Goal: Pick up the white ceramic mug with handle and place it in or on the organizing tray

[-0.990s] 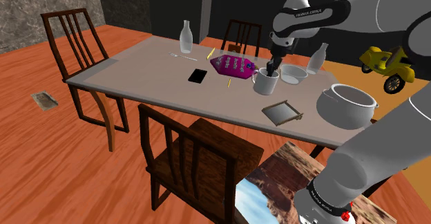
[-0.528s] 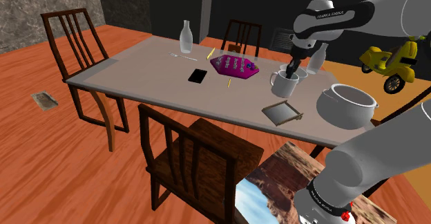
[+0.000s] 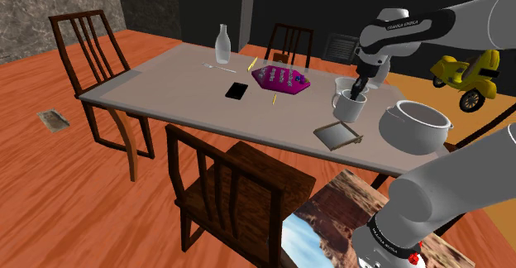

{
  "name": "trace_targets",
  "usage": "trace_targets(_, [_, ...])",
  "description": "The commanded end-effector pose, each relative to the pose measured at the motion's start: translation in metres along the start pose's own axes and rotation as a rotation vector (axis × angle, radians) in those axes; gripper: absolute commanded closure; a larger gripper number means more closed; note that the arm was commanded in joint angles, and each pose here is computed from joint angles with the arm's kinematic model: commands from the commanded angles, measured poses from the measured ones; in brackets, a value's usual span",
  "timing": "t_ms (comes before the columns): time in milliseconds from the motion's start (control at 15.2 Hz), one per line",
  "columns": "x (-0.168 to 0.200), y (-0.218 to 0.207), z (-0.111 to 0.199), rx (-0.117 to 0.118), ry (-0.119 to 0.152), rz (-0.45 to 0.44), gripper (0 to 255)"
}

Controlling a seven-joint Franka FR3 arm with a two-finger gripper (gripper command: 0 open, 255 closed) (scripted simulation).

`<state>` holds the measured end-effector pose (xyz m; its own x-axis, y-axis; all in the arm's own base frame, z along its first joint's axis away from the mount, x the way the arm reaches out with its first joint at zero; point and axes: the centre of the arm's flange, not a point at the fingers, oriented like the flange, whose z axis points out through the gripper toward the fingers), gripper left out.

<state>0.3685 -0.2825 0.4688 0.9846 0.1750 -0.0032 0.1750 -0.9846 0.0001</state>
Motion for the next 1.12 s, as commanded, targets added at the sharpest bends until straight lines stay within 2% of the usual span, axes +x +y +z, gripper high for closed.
trace_targets(0, [0.000, 0.000, 0.010, -0.001, 0.001, 0.000, 255])
trace_targets(726, [0.000, 0.000, 0.070, -0.001, 0.001, 0.000, 255])
trace_targets(1056, [0.000, 0.000, 0.070, -0.001, 0.001, 0.000, 255])
